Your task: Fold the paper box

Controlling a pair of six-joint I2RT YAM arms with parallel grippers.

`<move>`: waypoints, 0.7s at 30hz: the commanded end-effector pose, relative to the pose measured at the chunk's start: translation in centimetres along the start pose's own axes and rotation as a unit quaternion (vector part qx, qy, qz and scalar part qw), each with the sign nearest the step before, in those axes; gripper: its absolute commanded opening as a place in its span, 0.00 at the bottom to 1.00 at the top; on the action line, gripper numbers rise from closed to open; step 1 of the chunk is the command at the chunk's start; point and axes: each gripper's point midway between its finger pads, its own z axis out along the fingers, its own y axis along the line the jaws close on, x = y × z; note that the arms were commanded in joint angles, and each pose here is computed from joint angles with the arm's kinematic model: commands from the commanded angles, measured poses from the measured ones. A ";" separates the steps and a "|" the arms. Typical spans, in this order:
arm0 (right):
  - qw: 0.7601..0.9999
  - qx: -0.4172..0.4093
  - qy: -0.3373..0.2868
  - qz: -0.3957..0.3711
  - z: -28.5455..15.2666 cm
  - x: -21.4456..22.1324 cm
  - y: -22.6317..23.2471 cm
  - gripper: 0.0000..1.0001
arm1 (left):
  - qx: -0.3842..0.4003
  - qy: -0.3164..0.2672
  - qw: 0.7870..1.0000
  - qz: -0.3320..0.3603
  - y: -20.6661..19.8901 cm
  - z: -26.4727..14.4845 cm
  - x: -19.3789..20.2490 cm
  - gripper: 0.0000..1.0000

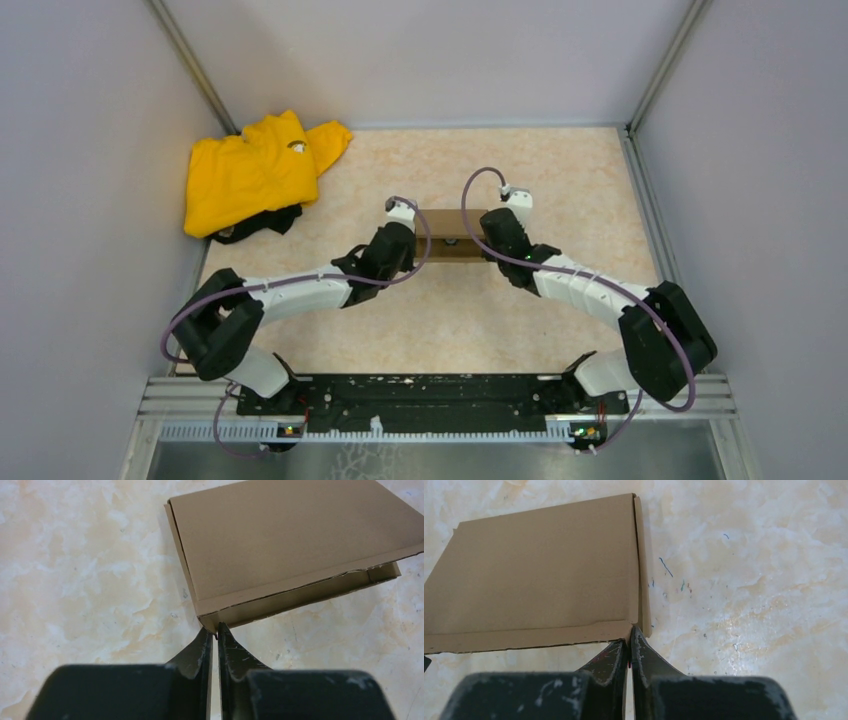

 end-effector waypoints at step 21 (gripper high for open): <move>0.998 -0.059 0.006 0.005 -3.1 0.5 0.2 0.29 | 0.022 0.040 0.999 -0.007 0.1 -1.7 3.0 0.40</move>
